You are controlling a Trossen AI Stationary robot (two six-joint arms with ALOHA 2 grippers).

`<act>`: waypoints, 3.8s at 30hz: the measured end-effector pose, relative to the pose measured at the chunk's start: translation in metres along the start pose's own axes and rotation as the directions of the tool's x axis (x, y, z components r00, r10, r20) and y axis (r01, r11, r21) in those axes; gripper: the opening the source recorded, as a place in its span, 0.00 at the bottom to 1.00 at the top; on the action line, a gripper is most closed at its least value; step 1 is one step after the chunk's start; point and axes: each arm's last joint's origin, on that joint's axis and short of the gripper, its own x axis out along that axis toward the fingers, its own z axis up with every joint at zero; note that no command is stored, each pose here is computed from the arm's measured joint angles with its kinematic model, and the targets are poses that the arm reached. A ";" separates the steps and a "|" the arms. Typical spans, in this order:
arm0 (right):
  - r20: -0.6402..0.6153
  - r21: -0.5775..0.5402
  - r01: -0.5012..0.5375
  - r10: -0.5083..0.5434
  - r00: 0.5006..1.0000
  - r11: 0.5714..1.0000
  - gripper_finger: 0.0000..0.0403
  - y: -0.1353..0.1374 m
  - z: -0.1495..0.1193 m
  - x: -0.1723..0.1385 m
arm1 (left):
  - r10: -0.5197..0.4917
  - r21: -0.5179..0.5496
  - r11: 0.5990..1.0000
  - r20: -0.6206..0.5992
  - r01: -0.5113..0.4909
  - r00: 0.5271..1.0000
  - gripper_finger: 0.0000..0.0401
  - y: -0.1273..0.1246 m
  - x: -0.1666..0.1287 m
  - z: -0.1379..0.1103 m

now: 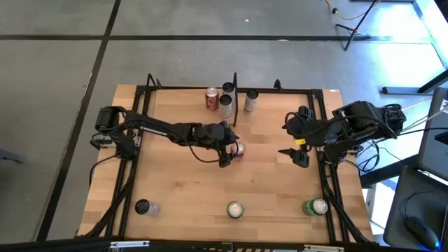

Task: Place canned beverage on shelf
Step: Put the red white soda can on the shelf aligned with the other red white soda can, then put the left green soda can on the shelf

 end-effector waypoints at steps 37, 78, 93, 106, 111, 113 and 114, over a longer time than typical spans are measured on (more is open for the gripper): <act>0.043 0.009 0.108 -0.109 0.993 0.994 0.96 -0.003 0.002 0.002 | 0.167 -0.058 0.984 -0.069 -0.171 0.984 0.62 0.023 -0.105 0.027; 0.076 0.066 0.169 -0.174 0.982 0.983 0.96 -0.005 0.003 0.001 | 0.300 -0.267 0.920 0.004 -0.288 0.954 0.64 0.168 -0.088 -0.044; 0.072 0.069 0.163 -0.168 0.983 0.984 0.96 -0.004 0.003 0.001 | 0.279 -0.274 0.923 -0.007 -0.271 0.960 0.84 0.159 -0.086 -0.043; 0.055 0.066 0.127 -0.131 0.990 0.990 0.96 -0.003 0.003 0.002 | 0.284 -0.249 0.940 0.198 -0.232 0.938 0.84 0.141 -0.141 -0.010; 0.093 0.087 0.083 -0.091 0.991 0.993 0.96 -0.001 0.007 0.001 | 0.296 -0.265 0.939 0.309 -0.217 0.904 0.84 0.128 -0.166 0.003; 0.126 0.094 0.066 -0.077 0.989 0.993 0.96 0.001 0.010 0.001 | 0.297 -0.312 0.931 0.343 -0.191 0.891 0.84 0.122 -0.173 0.007; 0.136 0.096 0.061 -0.074 0.988 0.993 0.96 0.001 0.012 0.001 | 0.287 -0.315 0.933 0.368 -0.171 0.884 0.84 0.119 -0.177 0.010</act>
